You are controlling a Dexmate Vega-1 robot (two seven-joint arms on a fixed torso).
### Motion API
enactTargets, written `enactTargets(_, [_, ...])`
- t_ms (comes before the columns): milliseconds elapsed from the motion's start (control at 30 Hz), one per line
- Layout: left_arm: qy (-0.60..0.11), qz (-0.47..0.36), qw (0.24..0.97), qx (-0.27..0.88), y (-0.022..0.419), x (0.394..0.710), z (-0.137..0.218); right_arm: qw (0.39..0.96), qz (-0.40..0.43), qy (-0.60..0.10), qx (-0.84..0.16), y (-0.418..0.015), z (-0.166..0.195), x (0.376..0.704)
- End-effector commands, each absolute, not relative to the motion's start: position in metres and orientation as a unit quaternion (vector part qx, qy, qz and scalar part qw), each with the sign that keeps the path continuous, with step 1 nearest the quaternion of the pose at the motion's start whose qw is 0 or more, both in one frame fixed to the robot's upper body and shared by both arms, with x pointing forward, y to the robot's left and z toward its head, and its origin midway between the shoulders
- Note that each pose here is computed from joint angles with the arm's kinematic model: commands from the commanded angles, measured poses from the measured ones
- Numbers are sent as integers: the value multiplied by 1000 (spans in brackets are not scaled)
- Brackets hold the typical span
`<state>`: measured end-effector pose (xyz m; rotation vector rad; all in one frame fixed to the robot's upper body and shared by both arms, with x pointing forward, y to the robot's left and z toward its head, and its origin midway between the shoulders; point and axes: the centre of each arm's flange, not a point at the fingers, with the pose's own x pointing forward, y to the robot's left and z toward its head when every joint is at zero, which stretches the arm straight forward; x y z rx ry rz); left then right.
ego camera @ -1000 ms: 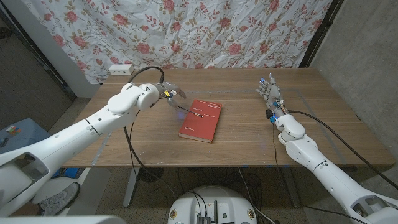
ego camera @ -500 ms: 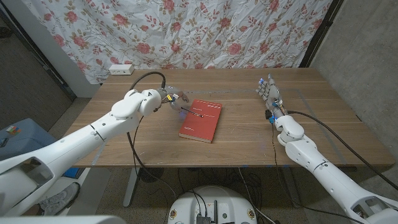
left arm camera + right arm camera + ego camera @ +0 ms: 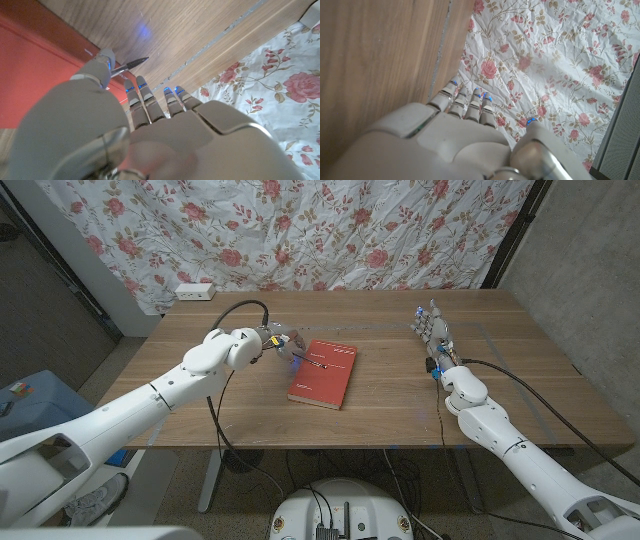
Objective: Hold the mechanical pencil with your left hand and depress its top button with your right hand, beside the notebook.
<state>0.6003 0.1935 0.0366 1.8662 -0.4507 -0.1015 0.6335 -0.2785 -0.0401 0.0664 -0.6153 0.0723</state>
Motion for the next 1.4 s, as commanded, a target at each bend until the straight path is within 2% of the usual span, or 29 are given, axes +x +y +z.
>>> enactTargets(33, [-199,-42,570,796,189,604,35,953,34,-301,30,-278,-40,635])
enactTargets(1400, [-211,-24,573,791,186,608,33,953,20,-303,28,-276,-38,638])
